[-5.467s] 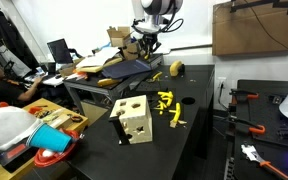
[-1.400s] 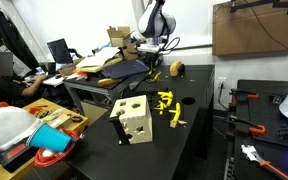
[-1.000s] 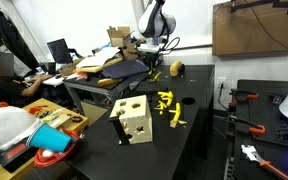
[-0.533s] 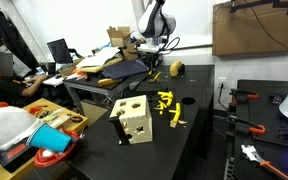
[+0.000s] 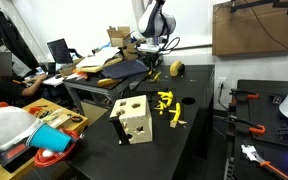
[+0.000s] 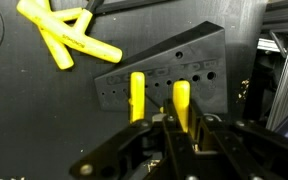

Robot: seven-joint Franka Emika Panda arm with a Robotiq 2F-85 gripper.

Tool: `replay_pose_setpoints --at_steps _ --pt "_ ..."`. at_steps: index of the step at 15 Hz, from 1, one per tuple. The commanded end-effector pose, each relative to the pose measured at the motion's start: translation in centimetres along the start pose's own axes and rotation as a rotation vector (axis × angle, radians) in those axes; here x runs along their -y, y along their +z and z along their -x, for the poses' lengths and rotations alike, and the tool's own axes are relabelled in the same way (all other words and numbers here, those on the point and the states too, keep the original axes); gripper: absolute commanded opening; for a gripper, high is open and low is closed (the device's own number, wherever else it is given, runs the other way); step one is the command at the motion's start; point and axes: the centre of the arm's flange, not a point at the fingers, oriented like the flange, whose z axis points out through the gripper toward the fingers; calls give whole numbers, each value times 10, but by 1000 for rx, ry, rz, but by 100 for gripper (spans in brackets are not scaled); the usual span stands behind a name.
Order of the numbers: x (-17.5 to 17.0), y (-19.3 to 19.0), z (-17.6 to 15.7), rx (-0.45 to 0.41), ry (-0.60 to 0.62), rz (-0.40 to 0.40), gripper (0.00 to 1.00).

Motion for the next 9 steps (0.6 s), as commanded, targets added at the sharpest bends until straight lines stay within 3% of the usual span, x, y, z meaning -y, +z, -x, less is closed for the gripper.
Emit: replay_pose_setpoints --at_steps 1,9 --pt "-5 -14 2 22 -9 0 4" --pt "-6 -22 7 36 -18 5 4"
